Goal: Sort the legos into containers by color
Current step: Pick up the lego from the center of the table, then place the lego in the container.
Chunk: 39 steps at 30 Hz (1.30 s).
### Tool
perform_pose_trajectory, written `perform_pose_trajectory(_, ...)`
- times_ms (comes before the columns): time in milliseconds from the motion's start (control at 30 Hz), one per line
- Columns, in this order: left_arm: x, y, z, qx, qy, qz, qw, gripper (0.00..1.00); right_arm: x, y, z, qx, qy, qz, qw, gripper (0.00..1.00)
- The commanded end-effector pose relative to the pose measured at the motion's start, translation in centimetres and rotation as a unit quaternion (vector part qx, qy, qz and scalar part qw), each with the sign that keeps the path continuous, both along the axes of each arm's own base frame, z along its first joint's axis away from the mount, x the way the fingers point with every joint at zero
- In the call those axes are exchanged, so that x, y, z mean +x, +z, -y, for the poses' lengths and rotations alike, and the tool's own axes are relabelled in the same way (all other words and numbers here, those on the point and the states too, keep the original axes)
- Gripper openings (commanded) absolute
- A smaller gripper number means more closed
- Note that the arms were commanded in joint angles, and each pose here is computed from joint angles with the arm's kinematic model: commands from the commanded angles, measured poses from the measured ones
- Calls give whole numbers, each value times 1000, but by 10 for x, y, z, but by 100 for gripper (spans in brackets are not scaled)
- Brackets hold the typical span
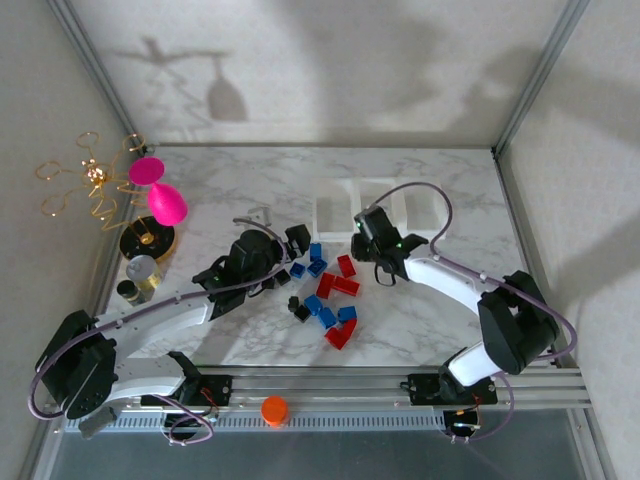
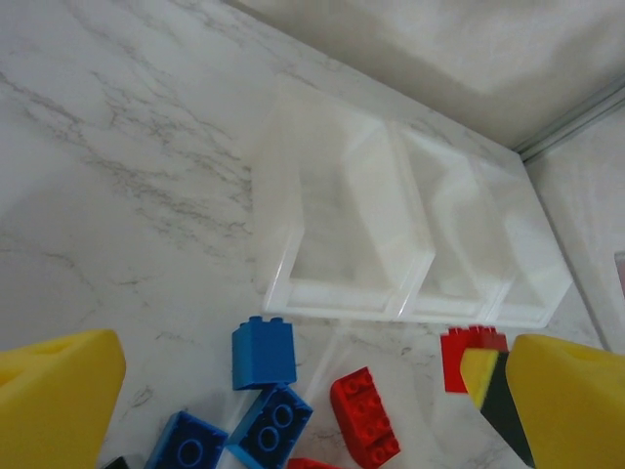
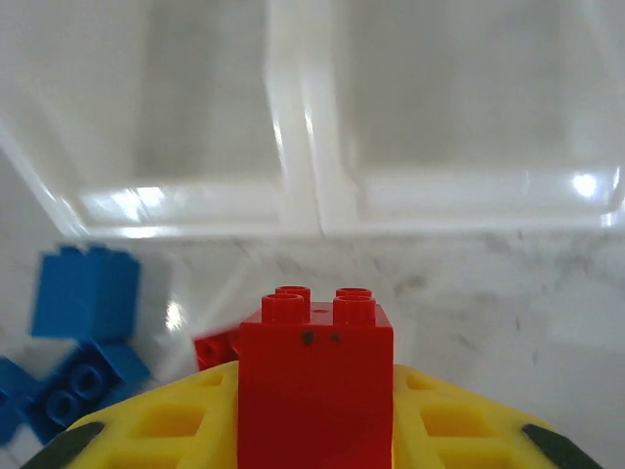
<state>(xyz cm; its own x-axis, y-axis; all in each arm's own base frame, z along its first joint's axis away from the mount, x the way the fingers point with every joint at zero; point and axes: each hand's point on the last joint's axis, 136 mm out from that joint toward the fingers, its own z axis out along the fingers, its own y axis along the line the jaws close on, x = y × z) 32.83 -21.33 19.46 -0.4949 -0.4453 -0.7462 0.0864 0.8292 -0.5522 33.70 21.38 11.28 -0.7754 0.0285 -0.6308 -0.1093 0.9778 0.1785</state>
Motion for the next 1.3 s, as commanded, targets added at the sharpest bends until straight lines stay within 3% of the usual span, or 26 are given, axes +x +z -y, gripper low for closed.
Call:
perform_pose_trajectory(0,3,18,-1,-8,8,3,1000,100,22,11,-13,-25,18,28,999,28)
perform_pose_trajectory(333,20,24,-17,-15,37,0,999,100,83,20,-61,-23,40,65,997,28)
perform_pose_trajectory(700,38,18,-36,-25,55,-7,998,100,128,-6,-80,-65,37,80,994,30)
perform_pose_trajectory(1000,38,17,-34,-26,47,-6,999,100,136,3,-81,-73,36,94,992,47)
perform_pose_trajectory(1267,34,26,-33,-25,37,-1,999,100,118,43,-84,-28,59,111,992,52)
